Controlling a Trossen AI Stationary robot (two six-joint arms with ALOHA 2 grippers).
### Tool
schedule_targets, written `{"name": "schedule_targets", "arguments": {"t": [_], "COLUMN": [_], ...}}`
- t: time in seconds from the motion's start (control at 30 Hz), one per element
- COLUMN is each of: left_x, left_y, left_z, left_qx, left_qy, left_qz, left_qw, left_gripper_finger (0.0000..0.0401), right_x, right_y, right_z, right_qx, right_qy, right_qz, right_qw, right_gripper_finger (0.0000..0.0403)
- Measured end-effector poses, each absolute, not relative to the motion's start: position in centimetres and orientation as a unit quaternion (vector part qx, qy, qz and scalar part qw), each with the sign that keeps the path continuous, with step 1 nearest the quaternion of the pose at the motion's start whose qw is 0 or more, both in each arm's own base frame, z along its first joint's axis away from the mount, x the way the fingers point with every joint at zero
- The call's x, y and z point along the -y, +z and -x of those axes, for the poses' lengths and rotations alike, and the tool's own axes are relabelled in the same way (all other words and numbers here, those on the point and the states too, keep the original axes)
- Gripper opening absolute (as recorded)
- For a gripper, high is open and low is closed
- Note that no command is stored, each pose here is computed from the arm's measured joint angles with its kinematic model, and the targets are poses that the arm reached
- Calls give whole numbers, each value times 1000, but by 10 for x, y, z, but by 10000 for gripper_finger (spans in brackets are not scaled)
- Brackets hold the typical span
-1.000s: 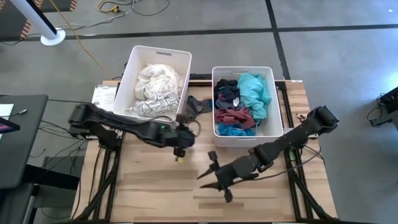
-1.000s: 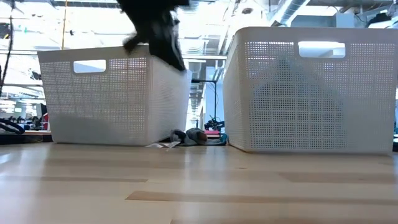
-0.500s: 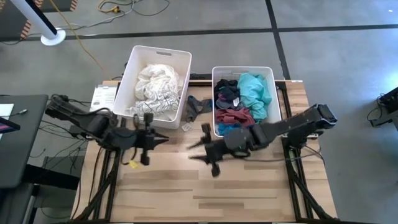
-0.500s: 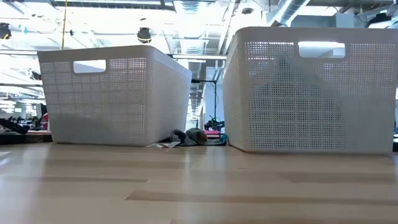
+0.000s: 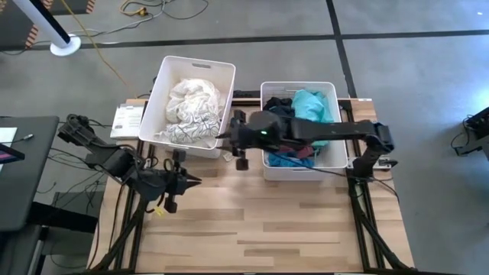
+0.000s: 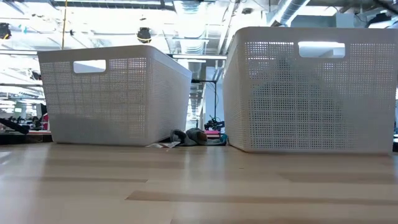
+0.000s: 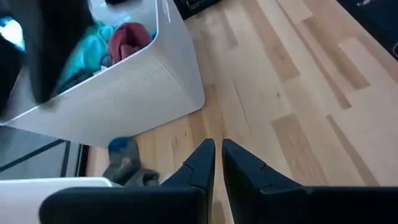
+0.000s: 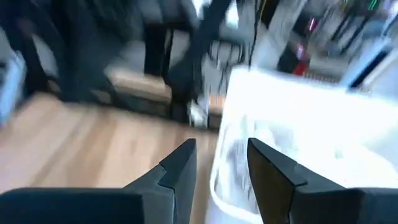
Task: Sort clothes
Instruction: Move the bottom gray sock to the center of the table
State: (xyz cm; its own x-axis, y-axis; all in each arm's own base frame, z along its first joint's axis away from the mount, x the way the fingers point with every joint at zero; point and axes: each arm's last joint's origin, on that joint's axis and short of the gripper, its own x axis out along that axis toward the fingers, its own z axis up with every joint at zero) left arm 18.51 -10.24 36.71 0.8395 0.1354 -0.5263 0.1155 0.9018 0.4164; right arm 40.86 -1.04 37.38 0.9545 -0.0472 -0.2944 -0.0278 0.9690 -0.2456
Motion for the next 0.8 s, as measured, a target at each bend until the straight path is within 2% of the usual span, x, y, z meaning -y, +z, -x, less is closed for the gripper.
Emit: {"name": "schedule_targets", "arguments": {"t": [0.13,0.37,0.57,0.8], "left_x": [101,100,103,104], "left_y": [366,361,354,344], "left_z": [-184,-175,-173,-173], "left_qx": [-291,-317,-321,-329], "left_qy": [16,33,43,45], "left_qz": [-210,-204,-209,-212], "left_qw": [933,926,923,919], "left_gripper_finger": [28,28,28,28], "right_x": [38,74,83,83], "right_y": [350,333,315,295], "right_z": [-423,-422,-424,-423], "right_qx": [-218,-271,-311,-373], "right_qy": [-28,-65,-27,-25], "right_qz": [113,81,43,21], "right_qw": [969,957,949,927], "right_gripper_finger": [159,159,159,159]}}
